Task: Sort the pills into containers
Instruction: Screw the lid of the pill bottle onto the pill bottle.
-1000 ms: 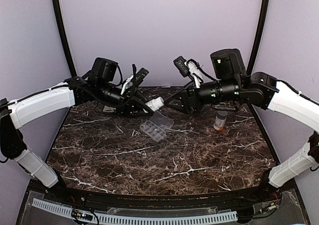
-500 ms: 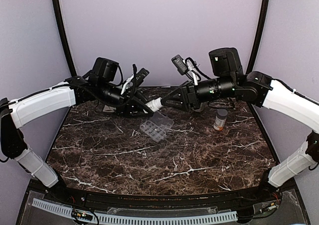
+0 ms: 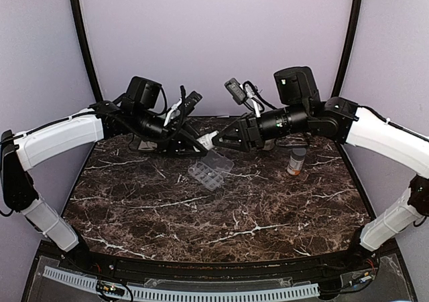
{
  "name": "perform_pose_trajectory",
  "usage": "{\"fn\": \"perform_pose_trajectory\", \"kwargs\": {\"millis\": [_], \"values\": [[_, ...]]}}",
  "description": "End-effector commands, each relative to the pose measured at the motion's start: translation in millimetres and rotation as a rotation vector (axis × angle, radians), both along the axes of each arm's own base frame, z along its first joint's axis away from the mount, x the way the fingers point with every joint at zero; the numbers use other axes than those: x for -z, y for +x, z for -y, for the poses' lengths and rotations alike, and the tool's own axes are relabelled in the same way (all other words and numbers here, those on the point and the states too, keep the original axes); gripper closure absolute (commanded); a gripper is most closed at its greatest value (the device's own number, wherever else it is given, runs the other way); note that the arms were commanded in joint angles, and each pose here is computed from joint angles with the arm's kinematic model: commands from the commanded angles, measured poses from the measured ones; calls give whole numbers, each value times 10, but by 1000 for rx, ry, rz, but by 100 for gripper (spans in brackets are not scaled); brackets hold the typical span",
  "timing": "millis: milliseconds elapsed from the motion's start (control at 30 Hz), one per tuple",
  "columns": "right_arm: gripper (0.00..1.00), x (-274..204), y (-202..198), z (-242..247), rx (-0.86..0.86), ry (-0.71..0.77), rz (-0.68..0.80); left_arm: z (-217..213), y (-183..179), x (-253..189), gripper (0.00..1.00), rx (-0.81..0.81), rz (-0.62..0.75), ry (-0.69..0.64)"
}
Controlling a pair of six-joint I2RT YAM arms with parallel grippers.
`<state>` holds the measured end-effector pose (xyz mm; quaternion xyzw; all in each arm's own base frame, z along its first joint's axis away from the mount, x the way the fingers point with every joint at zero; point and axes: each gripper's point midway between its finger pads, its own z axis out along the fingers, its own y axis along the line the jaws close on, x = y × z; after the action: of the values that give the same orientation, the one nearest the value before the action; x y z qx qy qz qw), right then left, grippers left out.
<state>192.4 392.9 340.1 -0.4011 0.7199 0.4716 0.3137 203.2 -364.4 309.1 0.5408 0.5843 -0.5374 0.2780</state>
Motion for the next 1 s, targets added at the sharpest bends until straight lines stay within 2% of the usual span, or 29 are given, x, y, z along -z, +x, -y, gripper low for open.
{"fn": "perform_pose_trajectory", "kwargs": {"millis": [0, 200, 467, 767, 967], "values": [[43, -229, 34, -47, -11, 66, 27, -4, -13, -129, 100, 25, 17, -29], [50, -231, 44, -74, -17, 68, 24, -7, -17, -137, 100, 28, 16, -31], [69, -201, 51, -110, -28, 56, 10, 0, -12, -135, 100, 31, 12, -30], [100, -128, 74, -138, -15, 49, -26, 6, 25, -162, 100, 7, 40, -32], [100, -26, 128, -210, 21, 70, -127, 19, 131, -303, 100, -94, 178, -71]]}}
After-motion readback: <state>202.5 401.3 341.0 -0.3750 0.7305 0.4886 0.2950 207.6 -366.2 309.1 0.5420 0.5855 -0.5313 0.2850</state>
